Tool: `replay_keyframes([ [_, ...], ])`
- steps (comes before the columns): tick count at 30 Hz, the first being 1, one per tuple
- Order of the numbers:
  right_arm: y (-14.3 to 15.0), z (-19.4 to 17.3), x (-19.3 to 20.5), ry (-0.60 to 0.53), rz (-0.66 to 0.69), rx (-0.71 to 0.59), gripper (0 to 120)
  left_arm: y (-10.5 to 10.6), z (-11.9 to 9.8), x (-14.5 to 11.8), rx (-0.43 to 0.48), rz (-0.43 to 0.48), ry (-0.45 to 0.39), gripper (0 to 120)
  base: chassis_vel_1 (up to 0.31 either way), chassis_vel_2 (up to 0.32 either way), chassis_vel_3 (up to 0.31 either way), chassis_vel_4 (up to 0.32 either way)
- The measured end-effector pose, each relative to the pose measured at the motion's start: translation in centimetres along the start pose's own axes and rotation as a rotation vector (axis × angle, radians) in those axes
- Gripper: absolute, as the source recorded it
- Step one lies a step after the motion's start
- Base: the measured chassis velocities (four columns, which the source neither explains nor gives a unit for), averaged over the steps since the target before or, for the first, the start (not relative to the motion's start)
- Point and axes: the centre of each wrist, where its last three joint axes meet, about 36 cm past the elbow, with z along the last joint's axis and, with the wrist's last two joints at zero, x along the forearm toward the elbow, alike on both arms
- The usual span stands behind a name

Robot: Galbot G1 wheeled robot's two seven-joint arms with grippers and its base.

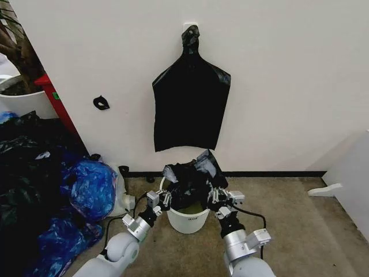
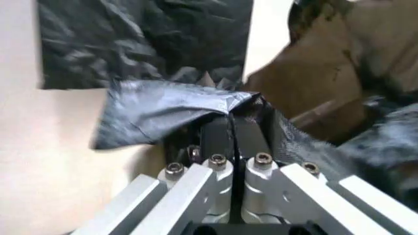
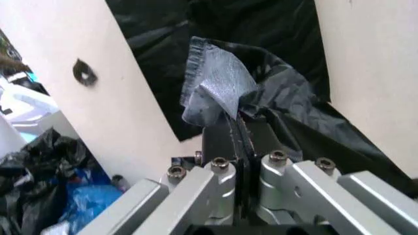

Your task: Place the garbage bag over the trash bin.

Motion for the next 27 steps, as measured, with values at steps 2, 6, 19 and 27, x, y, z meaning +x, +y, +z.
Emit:
replay_keyframes([
  [2, 0.3, -0.2, 0.6, 0.028, 0.017, 0.006, 0, 0.1, -1.2, 0.7, -0.045, -0.022, -0.012, 0, 0.0, 0.0, 0.0, 0.0],
  [6, 1.2, -0.9, 1.7, 0.087, 0.057, 0.007, 0, 0.0, -3.3, 1.5, -0.12, -0.049, -0.024, 0, 0.0, 0.0, 0.0, 0.0],
  [19, 4.3, -4.2, 4.3, 0.408, 0.254, -0.031, 0, -3.3, -10.8, 5.0, -0.406, -0.109, 0.304, 0, 0.0, 0.0, 0.0, 0.0],
  [27, 3.9, -5.3, 3.8, 0.465, 0.292, 0.0, 0, -3.8, -17.1, 2.7, -0.249, -0.139, 0.584, 0, 0.0, 0.0, 0.0, 0.0],
])
